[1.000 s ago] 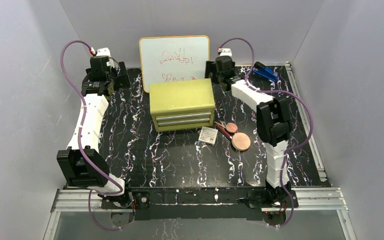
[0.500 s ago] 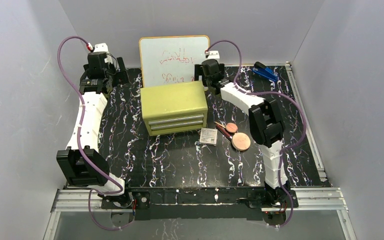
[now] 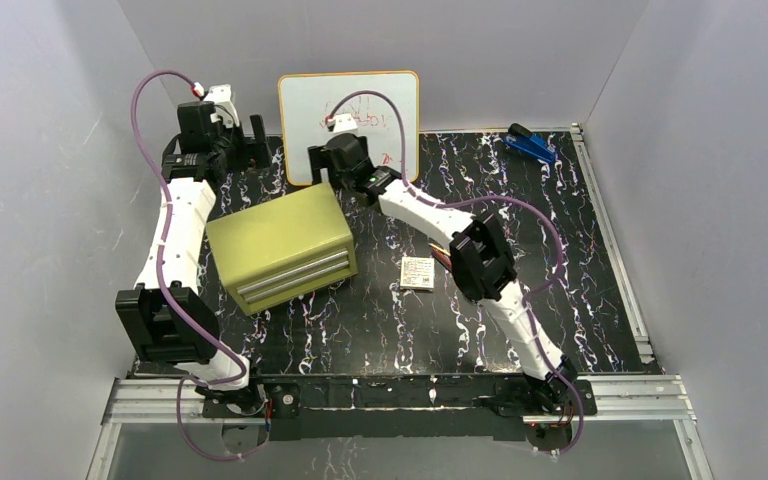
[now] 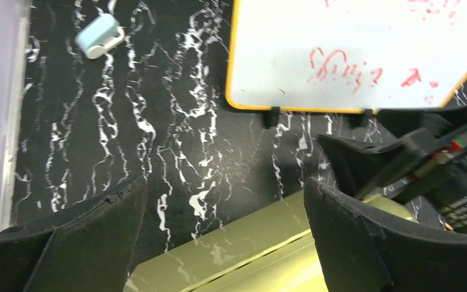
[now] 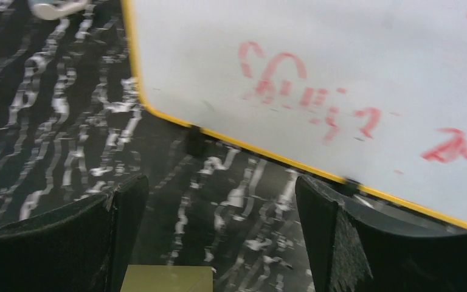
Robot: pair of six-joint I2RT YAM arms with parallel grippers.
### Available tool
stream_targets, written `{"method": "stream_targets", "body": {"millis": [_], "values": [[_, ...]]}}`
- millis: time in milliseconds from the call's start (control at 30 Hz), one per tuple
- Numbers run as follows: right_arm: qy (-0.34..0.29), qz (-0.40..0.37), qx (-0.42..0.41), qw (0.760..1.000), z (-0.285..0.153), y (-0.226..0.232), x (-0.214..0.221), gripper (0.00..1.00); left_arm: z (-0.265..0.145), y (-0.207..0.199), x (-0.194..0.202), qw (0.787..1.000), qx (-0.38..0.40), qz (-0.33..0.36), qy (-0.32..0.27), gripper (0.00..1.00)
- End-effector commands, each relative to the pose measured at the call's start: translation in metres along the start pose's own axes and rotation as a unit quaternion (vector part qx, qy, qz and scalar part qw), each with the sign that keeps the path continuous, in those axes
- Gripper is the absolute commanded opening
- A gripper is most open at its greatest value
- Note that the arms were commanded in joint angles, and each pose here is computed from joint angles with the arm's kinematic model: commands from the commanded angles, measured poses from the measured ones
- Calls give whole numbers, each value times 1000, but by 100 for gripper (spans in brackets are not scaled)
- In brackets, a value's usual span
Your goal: Organize the makeup
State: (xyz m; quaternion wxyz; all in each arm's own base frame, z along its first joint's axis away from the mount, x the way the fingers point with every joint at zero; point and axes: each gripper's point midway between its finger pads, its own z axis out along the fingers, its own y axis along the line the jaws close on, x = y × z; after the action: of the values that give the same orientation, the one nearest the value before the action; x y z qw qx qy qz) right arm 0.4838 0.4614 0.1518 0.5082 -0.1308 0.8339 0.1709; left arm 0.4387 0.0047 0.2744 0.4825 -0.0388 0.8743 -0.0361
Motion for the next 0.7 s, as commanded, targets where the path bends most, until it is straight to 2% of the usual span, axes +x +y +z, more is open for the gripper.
{"method": "stream_targets", "body": {"millis": [0, 167, 300, 400, 500, 667], "values": [[-39, 20, -80, 996, -7, 52, -41, 99, -5, -25, -3, 997, 79, 18, 6, 98], [-100, -14, -76, 992, -15, 52, -87, 99, -6, -20, 3, 997, 66, 26, 11, 99], [-158, -33, -1, 987, -50, 7, -130, 99, -7, -9, 5, 999, 39, 35, 12, 98], [-169, -40, 47, 984, -92, -27, -147, 99, -4, -3, 9, 998, 27, 55, 21, 98], [-176, -41, 46, 982, -146, -38, -149, 99, -1, 6, 17, 997, 7, 67, 34, 98], [-152, -66, -1, 986, -220, -16, -115, 99, 9, 34, 35, 992, -61, 85, 73, 98]]}}
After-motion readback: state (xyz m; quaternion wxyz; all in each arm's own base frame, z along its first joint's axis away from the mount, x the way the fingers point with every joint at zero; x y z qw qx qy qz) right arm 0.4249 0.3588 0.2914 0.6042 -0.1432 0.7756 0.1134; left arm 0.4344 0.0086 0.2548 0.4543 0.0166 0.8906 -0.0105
